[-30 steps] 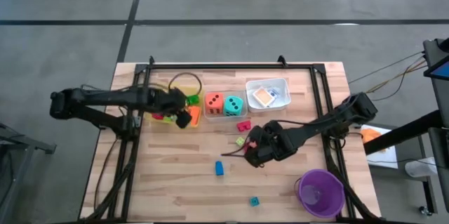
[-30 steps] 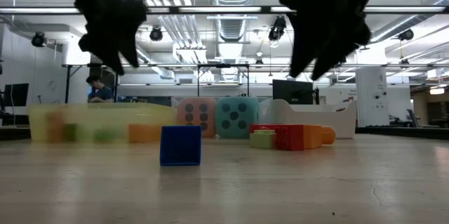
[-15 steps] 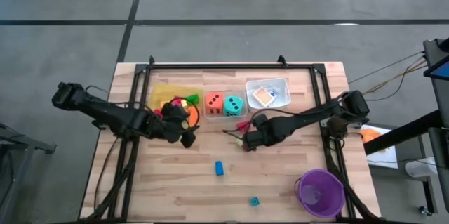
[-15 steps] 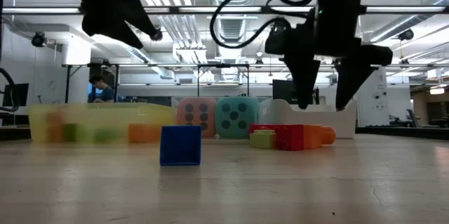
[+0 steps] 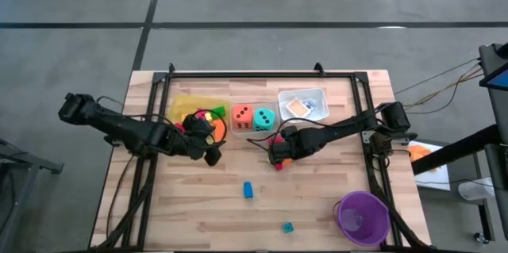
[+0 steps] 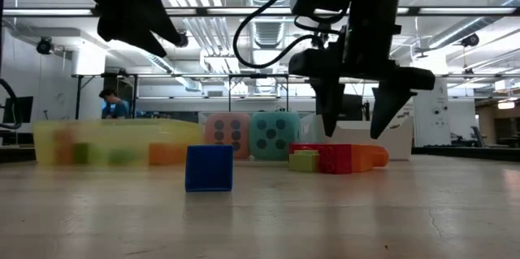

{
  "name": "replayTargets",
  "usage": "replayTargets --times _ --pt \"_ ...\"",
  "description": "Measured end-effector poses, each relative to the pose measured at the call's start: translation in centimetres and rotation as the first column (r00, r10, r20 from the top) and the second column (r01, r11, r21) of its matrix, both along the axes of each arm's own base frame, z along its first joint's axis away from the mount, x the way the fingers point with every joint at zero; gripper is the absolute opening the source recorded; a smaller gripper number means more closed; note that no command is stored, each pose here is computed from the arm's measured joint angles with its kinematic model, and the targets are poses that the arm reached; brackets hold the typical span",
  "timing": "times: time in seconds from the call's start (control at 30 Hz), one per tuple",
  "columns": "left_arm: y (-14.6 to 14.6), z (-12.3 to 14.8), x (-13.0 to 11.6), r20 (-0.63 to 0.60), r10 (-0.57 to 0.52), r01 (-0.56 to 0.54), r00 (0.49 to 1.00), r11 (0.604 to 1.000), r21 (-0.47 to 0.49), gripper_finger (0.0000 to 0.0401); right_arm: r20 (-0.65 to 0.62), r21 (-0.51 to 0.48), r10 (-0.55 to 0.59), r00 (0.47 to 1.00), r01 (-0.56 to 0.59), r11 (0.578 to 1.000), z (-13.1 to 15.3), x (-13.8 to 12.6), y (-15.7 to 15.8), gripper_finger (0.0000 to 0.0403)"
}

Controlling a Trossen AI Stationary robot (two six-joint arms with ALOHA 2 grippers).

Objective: Pick & Place Toys
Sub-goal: Put the orange game piece into the yellow bin

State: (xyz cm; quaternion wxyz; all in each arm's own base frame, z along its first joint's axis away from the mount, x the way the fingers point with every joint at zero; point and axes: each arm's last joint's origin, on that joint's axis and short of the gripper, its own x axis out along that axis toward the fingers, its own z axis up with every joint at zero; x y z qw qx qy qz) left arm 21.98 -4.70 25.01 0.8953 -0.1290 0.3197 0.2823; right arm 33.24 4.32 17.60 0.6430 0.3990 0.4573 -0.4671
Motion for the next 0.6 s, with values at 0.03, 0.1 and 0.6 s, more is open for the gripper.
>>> replayTargets --times 0.03,0.1,0.6 --pt "0.0 0.0 0.0 0.0 0.0 0.0 1.0 1.0 0.0 0.0298 -0.007 0.005 0.0 1.0 0.0 1.0 0.0 -0.1 0.0 0.0337" --pt "0.0 0.0 0.0 -0.005 -0.003 0.003 1.0 1.0 0.003 0.0298 -0.009 0.013 0.007 1.0 -0.007 1.0 -0.1 -0.1 0.1 0.0337" --pt "0.0 0.0 0.0 -0.01 -0.01 0.01 1.0 1.0 0.01 0.0298 -0.092 0.016 0.07 0.993 -0.069 0.998 -1.7 0.2 -0.3 0.0337"
